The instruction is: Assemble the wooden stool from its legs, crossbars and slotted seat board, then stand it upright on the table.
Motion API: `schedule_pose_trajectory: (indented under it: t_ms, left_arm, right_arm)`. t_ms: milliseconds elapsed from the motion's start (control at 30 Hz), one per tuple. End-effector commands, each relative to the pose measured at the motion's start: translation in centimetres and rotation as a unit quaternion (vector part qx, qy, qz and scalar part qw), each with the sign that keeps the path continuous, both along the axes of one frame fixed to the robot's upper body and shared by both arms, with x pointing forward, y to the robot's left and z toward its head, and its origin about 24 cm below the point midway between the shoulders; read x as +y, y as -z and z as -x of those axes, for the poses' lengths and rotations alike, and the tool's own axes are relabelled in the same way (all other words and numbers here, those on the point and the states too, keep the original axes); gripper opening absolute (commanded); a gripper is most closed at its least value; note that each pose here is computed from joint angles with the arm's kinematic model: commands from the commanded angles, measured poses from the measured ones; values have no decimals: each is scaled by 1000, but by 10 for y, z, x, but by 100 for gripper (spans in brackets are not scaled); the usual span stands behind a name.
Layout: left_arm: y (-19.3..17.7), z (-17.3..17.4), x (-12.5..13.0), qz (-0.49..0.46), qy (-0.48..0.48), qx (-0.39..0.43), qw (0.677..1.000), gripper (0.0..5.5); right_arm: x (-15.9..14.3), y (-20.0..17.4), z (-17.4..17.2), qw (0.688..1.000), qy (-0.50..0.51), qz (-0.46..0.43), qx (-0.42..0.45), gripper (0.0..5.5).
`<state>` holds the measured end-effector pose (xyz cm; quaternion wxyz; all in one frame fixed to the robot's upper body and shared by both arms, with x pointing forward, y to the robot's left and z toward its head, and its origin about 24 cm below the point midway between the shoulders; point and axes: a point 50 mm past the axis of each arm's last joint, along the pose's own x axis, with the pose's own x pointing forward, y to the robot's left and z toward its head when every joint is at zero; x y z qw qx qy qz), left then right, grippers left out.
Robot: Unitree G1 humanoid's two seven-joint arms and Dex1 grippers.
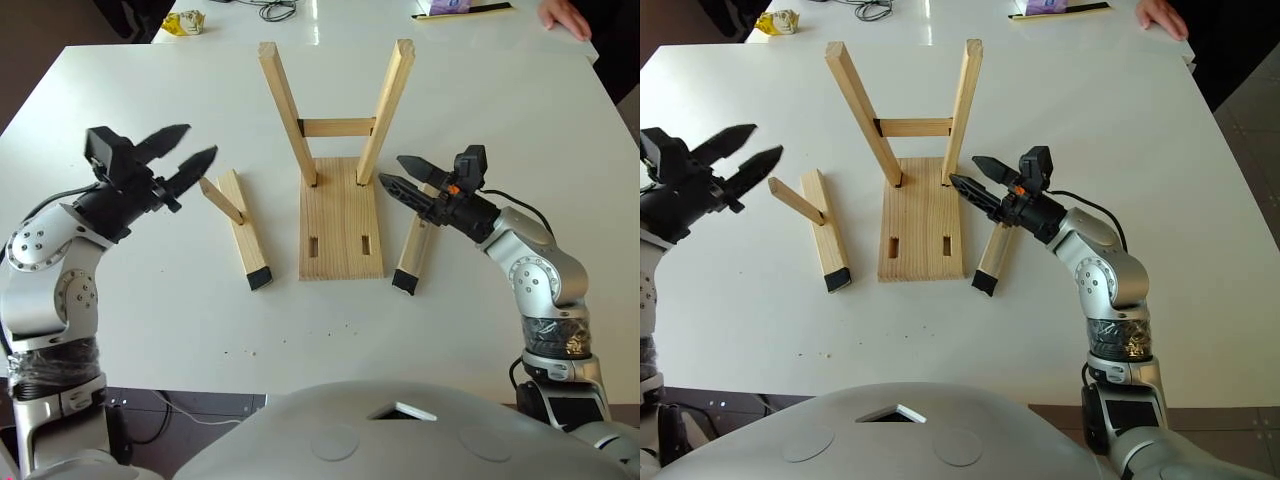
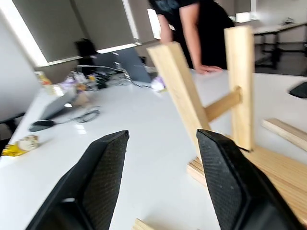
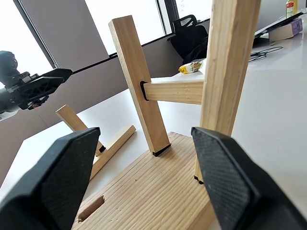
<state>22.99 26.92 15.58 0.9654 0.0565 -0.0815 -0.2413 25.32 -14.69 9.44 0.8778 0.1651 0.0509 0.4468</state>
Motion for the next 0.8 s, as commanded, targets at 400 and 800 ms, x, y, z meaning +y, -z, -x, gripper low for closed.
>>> schedule_pose_trajectory:
  t_ms: [400,800]
  left_arm:
    - [-19,-16,-57,178,-180,-105,962,263]
    - [63,-13,-70,104,-183,76,975,263]
  right_arm:
    - [12,-9,-11,1000,0,-16,-13,351]
    - [17,-9,-7,999,3,-36,-5,351]
